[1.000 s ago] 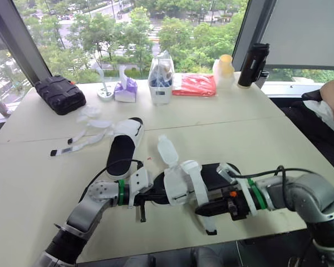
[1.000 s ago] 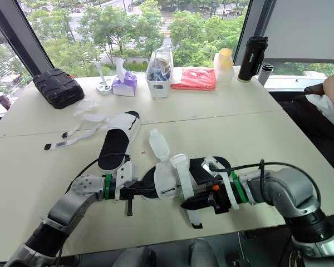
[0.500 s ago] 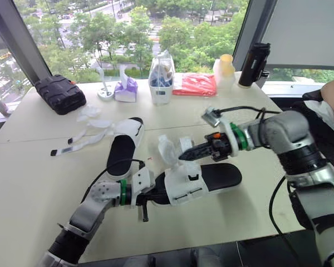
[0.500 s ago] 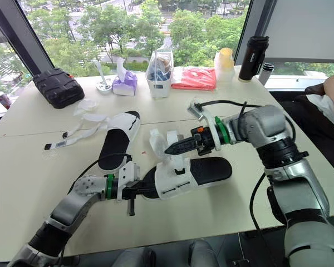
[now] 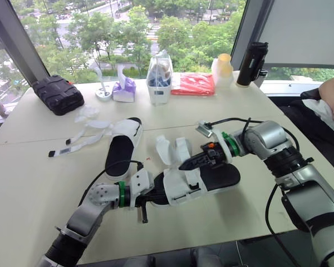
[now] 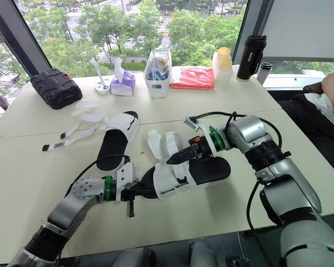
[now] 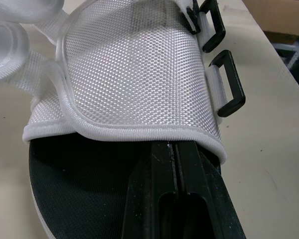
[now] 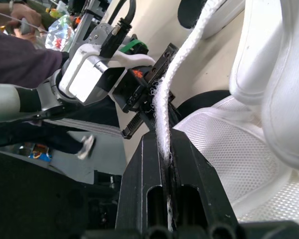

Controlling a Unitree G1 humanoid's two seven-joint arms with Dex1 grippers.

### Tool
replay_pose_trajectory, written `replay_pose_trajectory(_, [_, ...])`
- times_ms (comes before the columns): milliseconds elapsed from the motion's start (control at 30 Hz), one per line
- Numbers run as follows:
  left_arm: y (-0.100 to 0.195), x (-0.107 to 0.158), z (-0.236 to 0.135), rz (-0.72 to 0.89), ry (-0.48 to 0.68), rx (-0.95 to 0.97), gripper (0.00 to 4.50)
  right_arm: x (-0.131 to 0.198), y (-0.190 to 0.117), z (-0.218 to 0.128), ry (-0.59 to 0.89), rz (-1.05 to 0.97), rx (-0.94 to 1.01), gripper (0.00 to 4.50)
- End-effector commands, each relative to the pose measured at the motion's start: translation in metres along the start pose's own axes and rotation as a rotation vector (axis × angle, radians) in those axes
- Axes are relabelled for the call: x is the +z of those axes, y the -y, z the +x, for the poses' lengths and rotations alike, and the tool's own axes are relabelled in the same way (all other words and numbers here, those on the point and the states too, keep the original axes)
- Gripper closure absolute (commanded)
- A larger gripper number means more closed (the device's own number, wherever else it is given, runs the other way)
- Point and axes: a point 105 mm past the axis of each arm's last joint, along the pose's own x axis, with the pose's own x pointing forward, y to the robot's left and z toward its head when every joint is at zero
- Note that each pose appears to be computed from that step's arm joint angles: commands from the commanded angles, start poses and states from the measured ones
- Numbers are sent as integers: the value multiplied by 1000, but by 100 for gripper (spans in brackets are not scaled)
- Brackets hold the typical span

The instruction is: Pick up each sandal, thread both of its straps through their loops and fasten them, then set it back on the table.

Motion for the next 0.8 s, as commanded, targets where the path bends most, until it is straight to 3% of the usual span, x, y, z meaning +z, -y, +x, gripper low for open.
replay_pose_trajectory(33, [6,-17,0,-49,-62,-9,450,8,-14,1,-3,-29,44,436])
replay_pose_trajectory(800, [8,-20,1,-51,-60,-6,450,16,-28,6,0,0,110,436])
